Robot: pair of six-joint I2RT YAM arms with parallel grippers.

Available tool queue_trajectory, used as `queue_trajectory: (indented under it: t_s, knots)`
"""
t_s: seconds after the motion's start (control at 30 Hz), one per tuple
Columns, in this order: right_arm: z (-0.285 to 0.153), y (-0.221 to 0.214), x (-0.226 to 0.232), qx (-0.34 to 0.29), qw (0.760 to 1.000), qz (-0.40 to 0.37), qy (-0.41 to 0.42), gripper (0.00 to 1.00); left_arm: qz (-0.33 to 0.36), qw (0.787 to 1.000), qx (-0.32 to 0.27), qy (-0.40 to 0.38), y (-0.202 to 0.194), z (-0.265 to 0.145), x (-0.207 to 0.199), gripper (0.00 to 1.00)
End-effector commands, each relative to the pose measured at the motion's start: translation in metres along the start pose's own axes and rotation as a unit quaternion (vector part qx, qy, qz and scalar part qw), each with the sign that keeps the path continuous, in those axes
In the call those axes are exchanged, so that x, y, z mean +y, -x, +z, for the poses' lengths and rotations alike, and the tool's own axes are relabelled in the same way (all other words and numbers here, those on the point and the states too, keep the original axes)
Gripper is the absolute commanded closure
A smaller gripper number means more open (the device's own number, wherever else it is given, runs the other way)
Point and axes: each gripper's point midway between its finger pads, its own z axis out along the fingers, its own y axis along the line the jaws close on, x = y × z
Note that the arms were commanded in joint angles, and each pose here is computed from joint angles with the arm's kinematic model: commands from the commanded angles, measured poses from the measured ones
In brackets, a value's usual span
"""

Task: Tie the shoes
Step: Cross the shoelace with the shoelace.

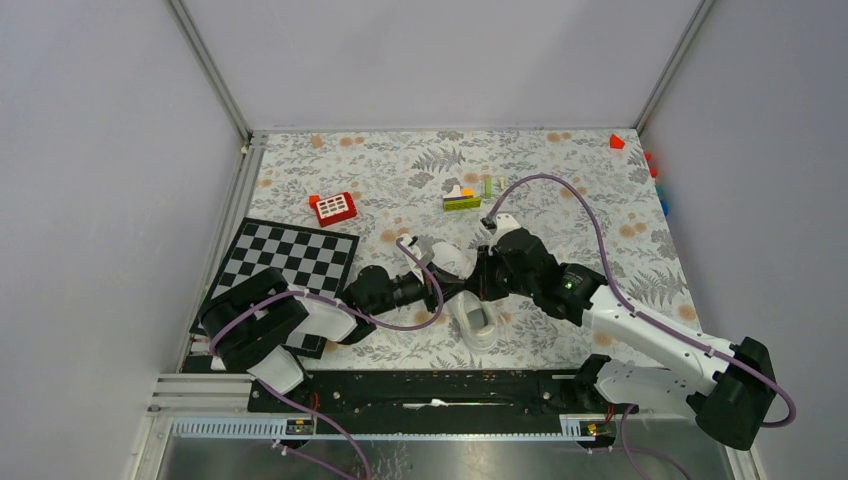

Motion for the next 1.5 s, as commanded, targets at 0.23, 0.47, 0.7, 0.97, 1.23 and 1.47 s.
queue_trajectory:
  t_s: [0.23,0.47,0.7,0.97,1.23,1.47]
  knots:
    - [-0.01,0.0,-0.019,-0.005,0.999,-0.028,-0.045,0.94,0.03,0.997,-0.047,-0.049,0.035,-0.003,-0.017,1.0]
    - [-0.008,0.008,-0.02,-0.015,0.998,-0.019,-0.058,0.87,0.031,0.997,-0.04,-0.059,0.034,-0.005,-0.02,1.0]
    - [-0.008,0.014,-0.017,-0.029,0.998,-0.011,-0.055,0.85,0.025,0.997,-0.01,-0.074,0.024,-0.005,-0.022,1.0]
    - [-0.003,0.009,-0.014,-0.021,0.999,0.001,-0.046,0.64,0.03,0.997,-0.011,-0.069,0.025,-0.008,-0.02,1.0]
    - [-0.015,0.005,-0.005,-0.024,0.999,0.017,-0.013,0.6,0.029,0.997,-0.011,-0.066,0.028,-0.005,-0.017,1.0]
    - [-0.024,-0.002,0.004,-0.023,0.999,0.035,0.018,0.59,0.027,0.998,-0.01,-0.063,0.028,-0.004,-0.016,1.0]
